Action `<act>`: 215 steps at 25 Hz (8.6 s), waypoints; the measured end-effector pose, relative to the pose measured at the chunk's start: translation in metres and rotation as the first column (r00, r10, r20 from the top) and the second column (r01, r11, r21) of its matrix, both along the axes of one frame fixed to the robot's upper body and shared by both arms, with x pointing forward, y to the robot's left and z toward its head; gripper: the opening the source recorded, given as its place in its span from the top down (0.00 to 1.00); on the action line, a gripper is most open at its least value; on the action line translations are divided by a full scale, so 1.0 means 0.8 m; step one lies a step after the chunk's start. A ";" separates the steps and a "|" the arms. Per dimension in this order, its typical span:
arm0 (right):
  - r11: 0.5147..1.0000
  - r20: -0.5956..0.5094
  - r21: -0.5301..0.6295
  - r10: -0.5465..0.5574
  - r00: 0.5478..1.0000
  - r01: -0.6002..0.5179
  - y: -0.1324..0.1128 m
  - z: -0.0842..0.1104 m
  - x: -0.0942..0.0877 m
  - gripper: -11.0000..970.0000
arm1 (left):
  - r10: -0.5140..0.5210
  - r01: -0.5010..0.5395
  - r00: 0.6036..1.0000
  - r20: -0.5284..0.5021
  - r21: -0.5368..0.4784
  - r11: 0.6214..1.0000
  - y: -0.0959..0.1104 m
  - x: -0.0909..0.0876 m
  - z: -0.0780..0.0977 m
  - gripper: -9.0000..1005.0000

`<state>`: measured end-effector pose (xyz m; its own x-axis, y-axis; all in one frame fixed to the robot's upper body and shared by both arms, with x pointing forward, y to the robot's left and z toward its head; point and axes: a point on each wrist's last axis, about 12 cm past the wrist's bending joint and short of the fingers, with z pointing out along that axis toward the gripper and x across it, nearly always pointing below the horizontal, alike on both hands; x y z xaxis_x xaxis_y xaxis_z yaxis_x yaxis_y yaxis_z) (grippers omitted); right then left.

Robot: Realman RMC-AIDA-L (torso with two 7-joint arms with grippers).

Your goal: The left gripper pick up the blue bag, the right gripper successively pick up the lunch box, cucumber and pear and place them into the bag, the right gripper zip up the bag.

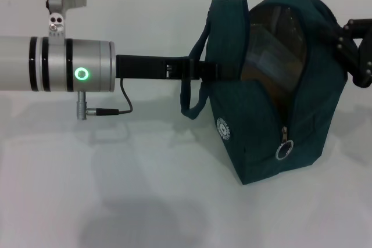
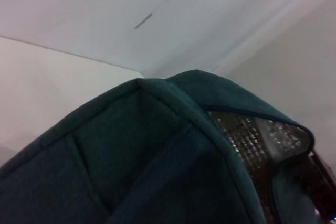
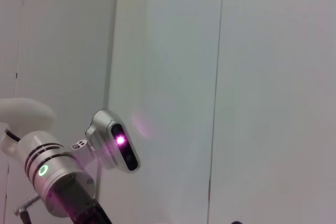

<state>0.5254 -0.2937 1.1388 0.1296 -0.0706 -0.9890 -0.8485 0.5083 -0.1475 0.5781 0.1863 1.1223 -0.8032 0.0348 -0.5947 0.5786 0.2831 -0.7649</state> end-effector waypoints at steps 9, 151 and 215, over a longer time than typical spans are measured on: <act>0.999 -0.017 0.013 0.031 0.999 -0.031 -0.001 -0.012 -0.011 0.93 | 0.017 -0.016 1.000 0.016 -0.014 1.000 0.004 -0.003 -0.004 0.94; 0.987 -0.309 0.047 0.163 0.937 -0.156 0.042 -0.127 -0.062 0.62 | 0.072 -0.072 0.997 -0.009 -0.028 0.997 0.024 -0.018 -0.022 0.93; 0.986 -0.236 0.097 0.152 0.960 -0.133 0.027 -0.120 -0.075 0.98 | 0.085 -0.083 0.992 0.090 -0.016 0.996 0.042 -0.029 -0.032 0.93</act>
<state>0.4650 -0.2717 1.0431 -0.1114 0.0107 -0.9937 -0.9183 0.3811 0.1071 0.5552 0.2196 1.0967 -0.7459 -0.0383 -0.6650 0.6201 0.3245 -0.7143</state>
